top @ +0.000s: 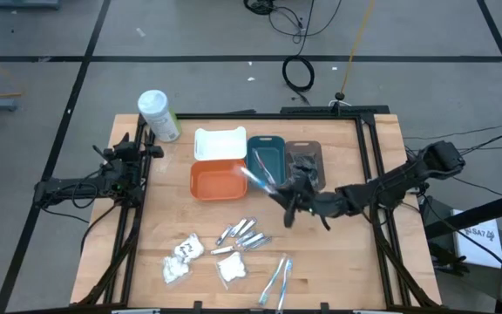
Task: Pick & Place Travel size toiletries
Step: Put the blue toothbrush into the dark green bin
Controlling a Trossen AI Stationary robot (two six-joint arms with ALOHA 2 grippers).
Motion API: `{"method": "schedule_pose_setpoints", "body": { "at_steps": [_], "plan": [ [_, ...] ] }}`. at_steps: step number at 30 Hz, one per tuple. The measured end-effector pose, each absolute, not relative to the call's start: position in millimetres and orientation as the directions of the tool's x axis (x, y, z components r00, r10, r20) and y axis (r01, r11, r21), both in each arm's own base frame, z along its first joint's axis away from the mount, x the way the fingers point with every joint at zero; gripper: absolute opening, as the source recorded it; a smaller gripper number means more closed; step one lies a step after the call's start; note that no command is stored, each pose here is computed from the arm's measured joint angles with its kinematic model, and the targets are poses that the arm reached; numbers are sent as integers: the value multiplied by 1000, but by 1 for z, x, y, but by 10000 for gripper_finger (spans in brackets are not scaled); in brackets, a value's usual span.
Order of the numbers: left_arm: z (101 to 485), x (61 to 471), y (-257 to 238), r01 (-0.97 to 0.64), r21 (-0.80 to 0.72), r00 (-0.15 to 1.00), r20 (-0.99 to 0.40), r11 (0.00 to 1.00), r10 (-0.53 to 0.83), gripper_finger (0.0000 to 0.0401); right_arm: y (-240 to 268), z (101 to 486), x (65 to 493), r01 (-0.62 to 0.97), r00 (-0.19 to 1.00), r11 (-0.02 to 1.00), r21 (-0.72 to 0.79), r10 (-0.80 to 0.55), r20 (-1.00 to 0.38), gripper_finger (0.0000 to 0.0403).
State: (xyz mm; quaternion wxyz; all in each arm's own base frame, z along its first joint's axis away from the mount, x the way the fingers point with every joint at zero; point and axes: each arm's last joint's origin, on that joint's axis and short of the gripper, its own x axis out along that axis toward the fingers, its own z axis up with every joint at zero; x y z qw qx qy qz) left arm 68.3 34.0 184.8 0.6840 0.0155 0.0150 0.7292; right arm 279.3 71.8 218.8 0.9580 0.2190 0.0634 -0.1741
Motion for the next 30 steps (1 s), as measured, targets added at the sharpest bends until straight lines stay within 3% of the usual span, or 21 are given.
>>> {"method": "schedule_pose_setpoints", "body": {
  "at_steps": [5, 14, 21, 30],
  "plan": [
    [185, 68, 34, -997, 43, -64, 2, -64, 998, 285, 55, 214, 292, 426, 904, 820, 383, -405, -139, 61],
    [185, 68, 34, -997, 43, -64, 2, -64, 998, 285, 15, 191, 300, 617, 787, 731, 291, -570, -236, 62],
    [185, 68, 34, -997, 43, -64, 2, -64, 998, 285, 4, 182, 296, 685, 727, 685, 248, -616, -305, 61],
    [185, 68, 34, -997, 43, -64, 2, -64, 998, 285, 4, 181, 296, 681, 725, 706, 195, -613, -312, 85]
  ]
}}
